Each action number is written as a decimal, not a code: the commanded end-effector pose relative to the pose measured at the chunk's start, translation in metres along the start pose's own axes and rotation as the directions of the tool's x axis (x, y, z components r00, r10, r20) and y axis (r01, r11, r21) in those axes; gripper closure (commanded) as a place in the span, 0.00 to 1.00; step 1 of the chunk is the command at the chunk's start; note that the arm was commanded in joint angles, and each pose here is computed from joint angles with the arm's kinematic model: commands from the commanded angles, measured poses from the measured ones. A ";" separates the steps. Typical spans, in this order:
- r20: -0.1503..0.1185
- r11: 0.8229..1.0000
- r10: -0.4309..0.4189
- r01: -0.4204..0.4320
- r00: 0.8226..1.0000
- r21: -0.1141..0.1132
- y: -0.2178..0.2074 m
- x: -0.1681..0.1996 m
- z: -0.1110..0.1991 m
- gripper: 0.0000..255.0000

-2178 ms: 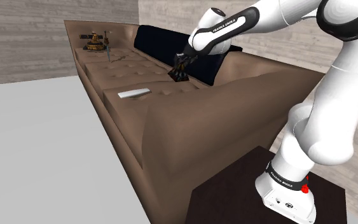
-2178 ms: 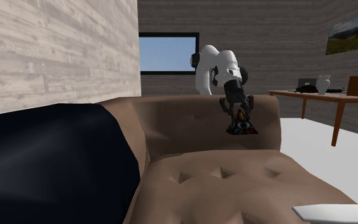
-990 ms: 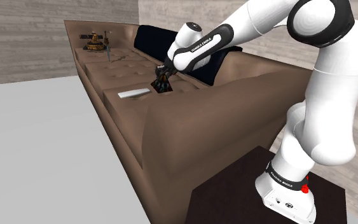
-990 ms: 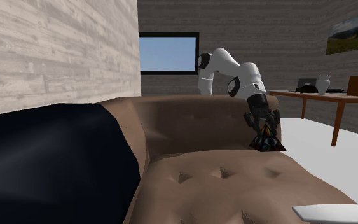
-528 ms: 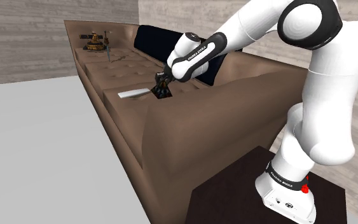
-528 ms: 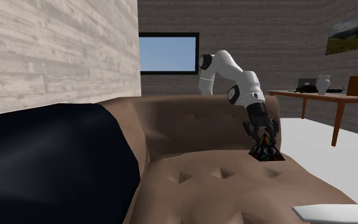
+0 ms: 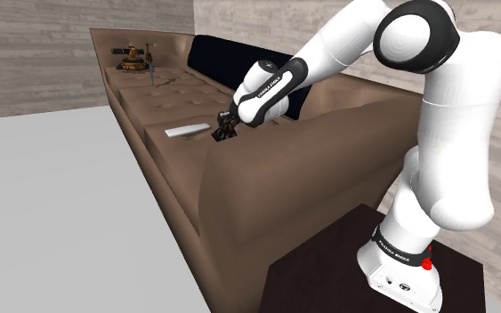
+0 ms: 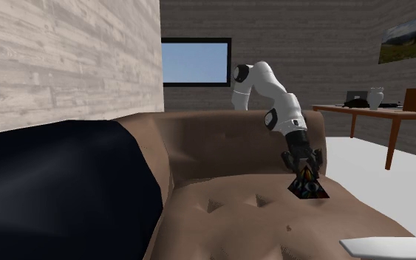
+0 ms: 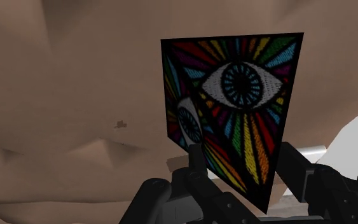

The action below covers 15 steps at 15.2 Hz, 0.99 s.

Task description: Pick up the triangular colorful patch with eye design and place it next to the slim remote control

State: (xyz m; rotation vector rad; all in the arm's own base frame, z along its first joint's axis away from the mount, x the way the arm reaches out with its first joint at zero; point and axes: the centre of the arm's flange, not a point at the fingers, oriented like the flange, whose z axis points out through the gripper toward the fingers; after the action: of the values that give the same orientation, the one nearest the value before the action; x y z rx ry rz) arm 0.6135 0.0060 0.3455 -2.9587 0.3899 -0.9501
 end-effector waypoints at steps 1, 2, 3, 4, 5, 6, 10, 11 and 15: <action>-0.001 1.000 0.000 0.000 1.000 0.000 0.001 -0.005 0.008 1.00; -0.001 1.000 0.000 0.000 1.000 0.000 0.001 -0.008 0.013 1.00; -0.001 1.000 0.000 0.000 1.000 0.000 0.002 -0.011 0.017 1.00; -0.001 1.000 0.000 0.000 1.000 0.000 0.002 -0.012 0.018 1.00; -0.001 1.000 0.000 0.000 1.000 0.000 0.002 -0.012 0.018 1.00; -0.001 1.000 0.000 0.000 1.000 0.000 0.002 -0.012 0.018 1.00; -0.001 1.000 0.000 0.000 1.000 0.000 0.002 -0.012 0.018 1.00; -0.001 1.000 0.000 0.000 1.000 0.000 0.002 -0.012 0.018 1.00; -0.001 1.000 0.000 0.000 1.000 0.000 0.002 -0.012 0.018 0.00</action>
State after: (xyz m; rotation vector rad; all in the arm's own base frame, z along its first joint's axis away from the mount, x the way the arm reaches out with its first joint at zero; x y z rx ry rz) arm 0.6139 0.0060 0.3235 -2.9580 0.3901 -0.9517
